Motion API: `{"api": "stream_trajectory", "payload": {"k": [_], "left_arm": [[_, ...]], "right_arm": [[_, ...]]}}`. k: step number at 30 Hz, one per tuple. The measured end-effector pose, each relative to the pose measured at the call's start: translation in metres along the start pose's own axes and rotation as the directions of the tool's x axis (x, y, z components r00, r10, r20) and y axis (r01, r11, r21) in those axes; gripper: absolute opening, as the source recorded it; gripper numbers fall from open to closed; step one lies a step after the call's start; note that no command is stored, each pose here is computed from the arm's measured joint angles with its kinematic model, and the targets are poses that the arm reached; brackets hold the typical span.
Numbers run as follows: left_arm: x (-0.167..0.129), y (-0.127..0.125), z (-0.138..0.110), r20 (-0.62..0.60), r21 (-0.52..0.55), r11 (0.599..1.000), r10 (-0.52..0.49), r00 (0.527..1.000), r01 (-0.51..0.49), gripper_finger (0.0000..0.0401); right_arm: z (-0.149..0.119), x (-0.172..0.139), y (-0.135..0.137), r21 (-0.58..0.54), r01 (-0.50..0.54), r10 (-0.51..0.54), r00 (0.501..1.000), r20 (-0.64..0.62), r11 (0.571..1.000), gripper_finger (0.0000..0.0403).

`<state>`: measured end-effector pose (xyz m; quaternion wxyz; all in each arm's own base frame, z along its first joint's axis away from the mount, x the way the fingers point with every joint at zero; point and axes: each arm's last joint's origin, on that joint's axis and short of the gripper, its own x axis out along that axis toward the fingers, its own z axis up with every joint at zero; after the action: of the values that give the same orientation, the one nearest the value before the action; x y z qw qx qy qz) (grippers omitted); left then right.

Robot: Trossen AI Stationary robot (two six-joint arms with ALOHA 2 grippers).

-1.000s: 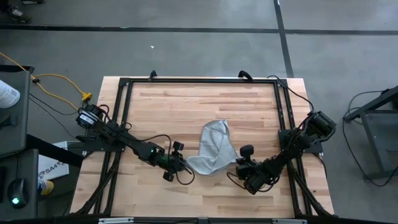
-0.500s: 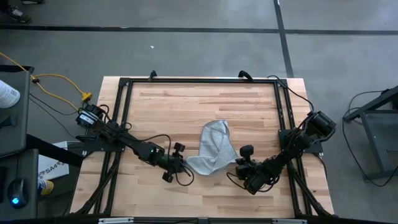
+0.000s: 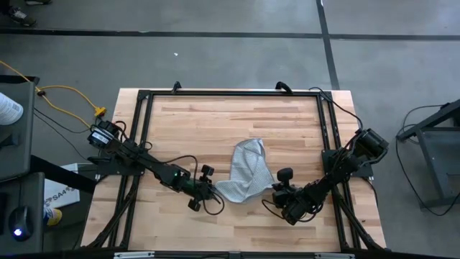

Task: Fold microfiber towels
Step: Fold the gray towel on the table

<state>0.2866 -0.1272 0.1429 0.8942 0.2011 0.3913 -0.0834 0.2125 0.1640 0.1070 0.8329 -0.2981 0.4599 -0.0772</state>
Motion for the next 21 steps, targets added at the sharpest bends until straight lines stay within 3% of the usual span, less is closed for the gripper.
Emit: {"api": "stream_trajectory", "payload": {"k": [15,21], "left_arm": [[0.0,-0.0003,0.0004,0.005,0.025,1.0,-0.011,1.0,0.011,0.007],[0.0,0.0004,0.0003,0.003,0.024,1.0,0.013,1.0,-0.013,0.0097]], "right_arm": [[-0.0002,0.0001,0.0005,-0.001,-0.019,0.019,1.0,-0.007,1.0,0.0004],[-0.0002,0.0001,0.0005,-0.001,-0.019,0.019,1.0,-0.007,1.0,0.0004]]}}
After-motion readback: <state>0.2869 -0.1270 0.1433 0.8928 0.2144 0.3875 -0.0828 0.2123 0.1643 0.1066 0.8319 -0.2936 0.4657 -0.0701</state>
